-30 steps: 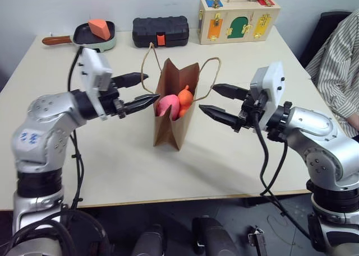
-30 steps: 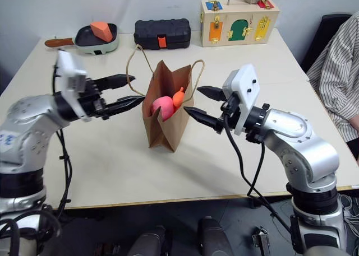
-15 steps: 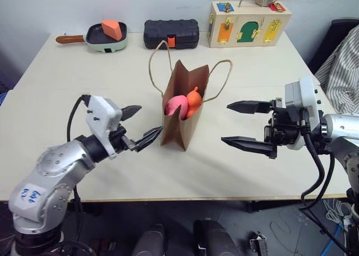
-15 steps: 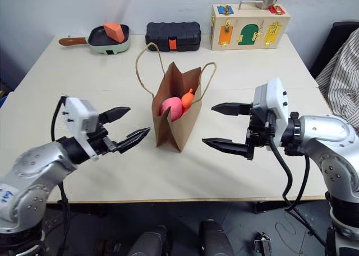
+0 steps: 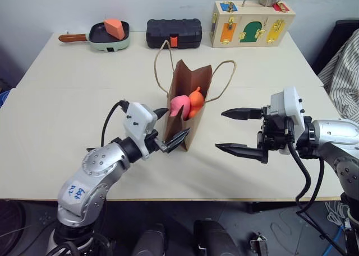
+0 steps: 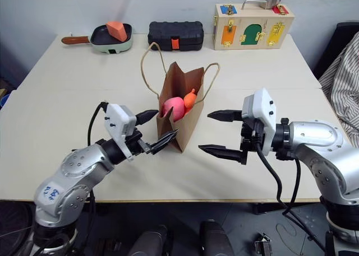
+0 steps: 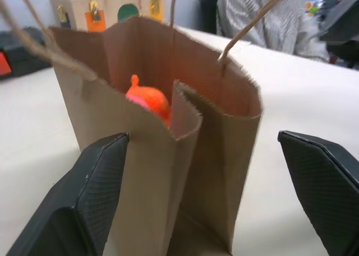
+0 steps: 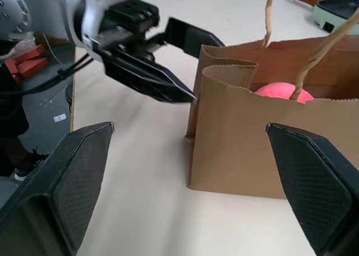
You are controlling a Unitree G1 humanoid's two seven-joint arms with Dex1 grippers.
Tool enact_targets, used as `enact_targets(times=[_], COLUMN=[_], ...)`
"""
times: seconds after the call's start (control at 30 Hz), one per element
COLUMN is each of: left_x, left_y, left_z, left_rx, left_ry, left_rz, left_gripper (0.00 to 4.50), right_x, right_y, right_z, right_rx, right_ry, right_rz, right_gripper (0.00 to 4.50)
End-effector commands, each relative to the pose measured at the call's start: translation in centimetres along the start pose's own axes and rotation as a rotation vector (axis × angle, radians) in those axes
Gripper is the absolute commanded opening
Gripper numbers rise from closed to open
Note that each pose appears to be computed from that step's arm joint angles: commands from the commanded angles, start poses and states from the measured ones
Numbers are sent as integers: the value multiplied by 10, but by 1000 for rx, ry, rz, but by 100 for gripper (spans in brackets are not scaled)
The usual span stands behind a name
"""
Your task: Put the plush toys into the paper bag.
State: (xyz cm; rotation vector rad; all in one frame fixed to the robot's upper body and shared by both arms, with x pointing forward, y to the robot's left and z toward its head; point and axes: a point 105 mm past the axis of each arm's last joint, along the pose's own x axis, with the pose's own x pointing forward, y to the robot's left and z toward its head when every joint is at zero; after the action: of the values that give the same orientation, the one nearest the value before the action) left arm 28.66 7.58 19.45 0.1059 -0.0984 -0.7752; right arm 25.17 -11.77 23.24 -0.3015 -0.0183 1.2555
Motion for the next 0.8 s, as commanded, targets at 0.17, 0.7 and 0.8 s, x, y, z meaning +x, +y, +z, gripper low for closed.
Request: enact_targets(times=[0.17, 0.7, 0.8], left_x=[21, 45, 49], left_y=[3, 14, 12], left_z=[-8, -17, -15], left_rx=[53, 129, 123], left_ry=[23, 32, 10], left_rz=[113, 251, 234], left_gripper=[446, 406, 321], right_x=[3, 6, 7], right_y=[14, 15, 16], right_z=[13, 17, 17], right_rx=[-26, -17, -21], right_ry=[-39, -59, -63], right_rz=[19, 3, 5], right_gripper=[449, 450, 450])
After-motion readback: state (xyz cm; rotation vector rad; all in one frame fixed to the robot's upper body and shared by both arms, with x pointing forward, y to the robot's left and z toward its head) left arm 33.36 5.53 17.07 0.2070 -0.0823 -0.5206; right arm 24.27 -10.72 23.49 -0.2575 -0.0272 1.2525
